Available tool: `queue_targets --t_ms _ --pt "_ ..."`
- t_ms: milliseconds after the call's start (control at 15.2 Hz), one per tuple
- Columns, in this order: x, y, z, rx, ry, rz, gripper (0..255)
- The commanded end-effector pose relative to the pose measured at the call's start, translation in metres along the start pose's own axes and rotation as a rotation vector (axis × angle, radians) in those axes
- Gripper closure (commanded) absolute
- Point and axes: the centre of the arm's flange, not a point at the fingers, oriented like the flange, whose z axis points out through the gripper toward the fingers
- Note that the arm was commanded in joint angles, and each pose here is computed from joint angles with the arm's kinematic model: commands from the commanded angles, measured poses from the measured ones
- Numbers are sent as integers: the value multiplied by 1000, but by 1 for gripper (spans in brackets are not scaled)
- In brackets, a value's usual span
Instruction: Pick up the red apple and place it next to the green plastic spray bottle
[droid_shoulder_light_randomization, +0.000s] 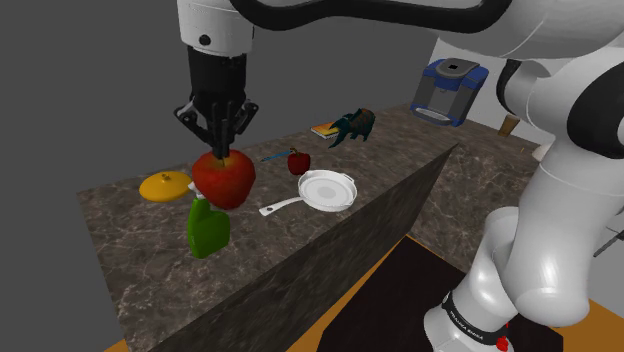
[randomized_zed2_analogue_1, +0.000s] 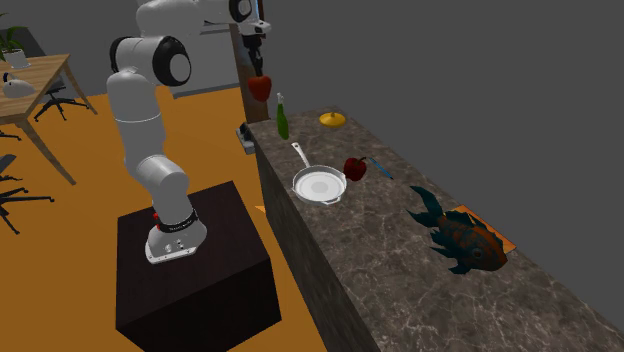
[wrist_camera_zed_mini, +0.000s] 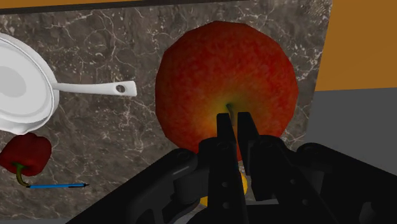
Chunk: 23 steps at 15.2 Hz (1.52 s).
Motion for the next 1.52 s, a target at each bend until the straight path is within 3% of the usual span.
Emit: queue_targets --t_ms 0,1452 --pt "-1 0 10 1 1 0 255" --pt "-11 1 126 1 1 0 255"
